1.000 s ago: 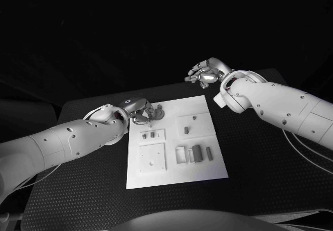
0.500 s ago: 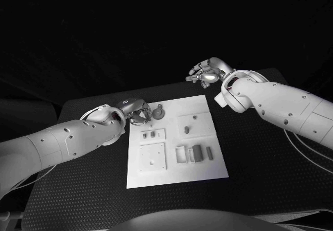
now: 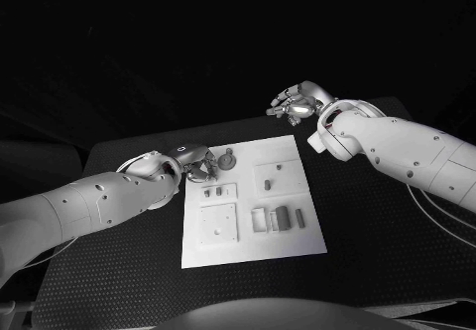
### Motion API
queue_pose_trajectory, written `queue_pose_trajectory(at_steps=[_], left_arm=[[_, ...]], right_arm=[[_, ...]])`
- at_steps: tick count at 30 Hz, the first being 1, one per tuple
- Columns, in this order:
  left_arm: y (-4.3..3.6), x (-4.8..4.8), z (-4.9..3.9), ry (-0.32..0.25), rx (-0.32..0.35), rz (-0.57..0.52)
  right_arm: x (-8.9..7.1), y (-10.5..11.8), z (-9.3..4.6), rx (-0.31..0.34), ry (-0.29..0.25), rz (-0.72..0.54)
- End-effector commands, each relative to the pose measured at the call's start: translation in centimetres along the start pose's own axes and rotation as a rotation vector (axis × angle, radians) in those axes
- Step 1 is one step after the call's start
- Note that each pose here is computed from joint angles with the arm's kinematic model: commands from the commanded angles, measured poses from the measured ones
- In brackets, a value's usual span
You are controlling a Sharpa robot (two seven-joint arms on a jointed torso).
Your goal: Assemble the parts on the task board
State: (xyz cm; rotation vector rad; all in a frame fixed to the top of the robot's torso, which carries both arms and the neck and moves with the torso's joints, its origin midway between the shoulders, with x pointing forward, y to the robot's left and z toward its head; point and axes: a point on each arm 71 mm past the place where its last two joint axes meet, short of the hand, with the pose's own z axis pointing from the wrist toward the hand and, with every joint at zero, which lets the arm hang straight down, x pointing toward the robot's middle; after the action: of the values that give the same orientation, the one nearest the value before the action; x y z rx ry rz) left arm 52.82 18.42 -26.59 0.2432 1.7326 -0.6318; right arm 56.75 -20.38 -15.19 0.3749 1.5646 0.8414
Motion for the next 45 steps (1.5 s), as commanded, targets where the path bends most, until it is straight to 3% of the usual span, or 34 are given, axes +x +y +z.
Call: queue_pose_trajectory(at_steps=[1,21,45], left_arm=[[-0.21,0.25,0.10,0.027,0.005,0.014],[-0.06,0.57,0.06,0.055,-0.009,0.025],[-0.88,0.98,0.58,0.077,0.005,0.028]], right_arm=[[0.09,0.10,0.00,-0.010,0.009,0.000],[0.08,0.11,0.00,-0.011,0.009,0.000],[0.17,0.18,0.04,-0.012,0.010,0.001]])
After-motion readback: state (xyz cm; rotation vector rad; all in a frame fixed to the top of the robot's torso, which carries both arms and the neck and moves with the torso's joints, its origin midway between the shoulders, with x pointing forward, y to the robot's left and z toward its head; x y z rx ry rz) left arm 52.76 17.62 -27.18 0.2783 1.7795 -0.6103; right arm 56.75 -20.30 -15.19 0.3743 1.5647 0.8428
